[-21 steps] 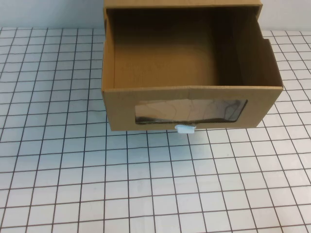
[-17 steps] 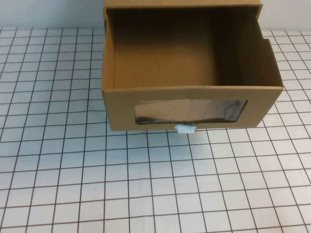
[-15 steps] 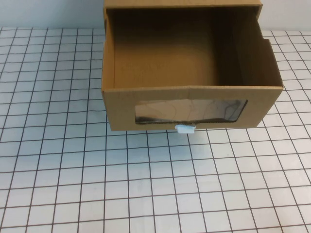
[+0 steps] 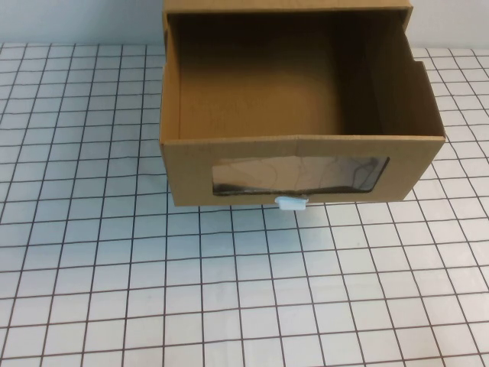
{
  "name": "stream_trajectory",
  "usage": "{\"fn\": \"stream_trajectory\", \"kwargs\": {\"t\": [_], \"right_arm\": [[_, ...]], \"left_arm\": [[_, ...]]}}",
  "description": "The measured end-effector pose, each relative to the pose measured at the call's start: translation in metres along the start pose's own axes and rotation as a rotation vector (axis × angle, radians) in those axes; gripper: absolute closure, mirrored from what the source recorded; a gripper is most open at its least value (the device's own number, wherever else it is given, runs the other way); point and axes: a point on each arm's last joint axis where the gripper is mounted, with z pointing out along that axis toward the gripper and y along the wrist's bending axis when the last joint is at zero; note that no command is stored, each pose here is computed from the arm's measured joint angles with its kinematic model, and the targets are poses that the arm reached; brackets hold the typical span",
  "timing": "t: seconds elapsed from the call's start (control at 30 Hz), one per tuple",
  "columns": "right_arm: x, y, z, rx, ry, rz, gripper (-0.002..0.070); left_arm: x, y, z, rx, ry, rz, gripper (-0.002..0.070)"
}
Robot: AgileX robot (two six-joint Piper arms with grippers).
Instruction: Close the shoe box
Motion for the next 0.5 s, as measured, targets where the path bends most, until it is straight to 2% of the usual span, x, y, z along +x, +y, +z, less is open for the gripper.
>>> {"fn": "stream_trajectory", "kwargs": {"t": [0.5], "right_arm": [[0.0004, 0.0, 0.0, 0.0, 0.004, -0.001, 0.0692]], "left_arm": [[0.0009, -0.0001, 0.0, 0.001, 0.01, 0.0, 0.068]]}}
